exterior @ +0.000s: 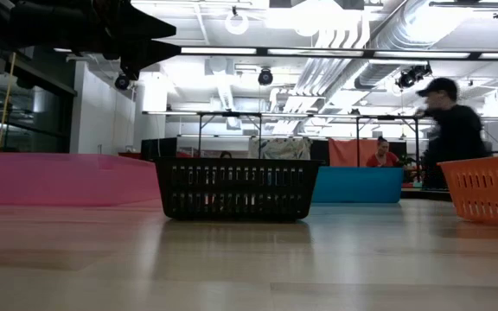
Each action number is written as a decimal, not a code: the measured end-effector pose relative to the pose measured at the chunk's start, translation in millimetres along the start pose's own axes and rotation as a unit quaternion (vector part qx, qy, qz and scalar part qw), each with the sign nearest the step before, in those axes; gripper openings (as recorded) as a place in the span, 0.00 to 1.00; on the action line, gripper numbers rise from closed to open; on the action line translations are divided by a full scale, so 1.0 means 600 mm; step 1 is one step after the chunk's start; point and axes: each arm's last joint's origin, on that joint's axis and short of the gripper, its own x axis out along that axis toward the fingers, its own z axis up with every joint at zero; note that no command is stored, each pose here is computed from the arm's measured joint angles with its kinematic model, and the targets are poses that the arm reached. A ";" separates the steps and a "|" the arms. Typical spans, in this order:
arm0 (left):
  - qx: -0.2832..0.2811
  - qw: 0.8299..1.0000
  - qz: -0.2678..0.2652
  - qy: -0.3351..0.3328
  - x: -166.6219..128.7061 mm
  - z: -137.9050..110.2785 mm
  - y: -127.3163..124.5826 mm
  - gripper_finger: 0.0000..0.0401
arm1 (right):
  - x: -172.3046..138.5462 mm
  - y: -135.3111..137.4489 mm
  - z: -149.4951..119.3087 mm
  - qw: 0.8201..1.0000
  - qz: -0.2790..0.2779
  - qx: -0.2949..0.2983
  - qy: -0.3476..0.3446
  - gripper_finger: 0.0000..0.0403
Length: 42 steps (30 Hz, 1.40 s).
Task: Sort Halloween decoration
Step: Put the white bone toy into the blue bin
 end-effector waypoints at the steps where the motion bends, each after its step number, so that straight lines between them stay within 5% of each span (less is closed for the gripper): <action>1: -0.001 1.000 0.000 0.000 0.000 0.000 0.000 0.51 | -0.001 0.004 0.006 1.000 0.012 -0.004 -0.025 0.00; 6: 0.000 1.000 0.001 0.005 0.000 -0.002 0.000 0.50 | 0.002 0.022 0.050 0.989 0.062 -0.051 -0.122 0.00; 11: 0.000 1.000 0.000 0.006 0.000 -0.002 0.000 0.50 | 0.011 0.010 0.111 0.973 0.019 -0.102 -0.208 0.00; 16: 0.000 1.000 0.001 0.005 0.000 -0.002 0.000 0.51 | 0.035 -0.028 0.169 0.971 -0.013 -0.128 -0.203 0.00; 23: 0.001 1.000 0.001 0.010 0.000 -0.003 0.000 0.51 | 0.072 -0.116 0.227 0.963 0.068 -0.137 -0.222 0.00; 28: 0.003 1.000 0.002 0.023 0.000 -0.008 0.001 0.51 | 0.029 -0.171 0.253 0.915 0.111 -0.153 -0.356 0.00; 37: 0.020 0.999 0.001 0.039 0.004 -0.015 0.000 0.51 | 0.027 -0.276 0.255 0.792 0.100 -0.201 -0.568 0.00; 42: 0.054 0.997 -0.002 0.055 0.014 -0.028 -0.005 0.50 | 0.052 -0.346 0.268 0.771 0.106 -0.187 -0.600 0.00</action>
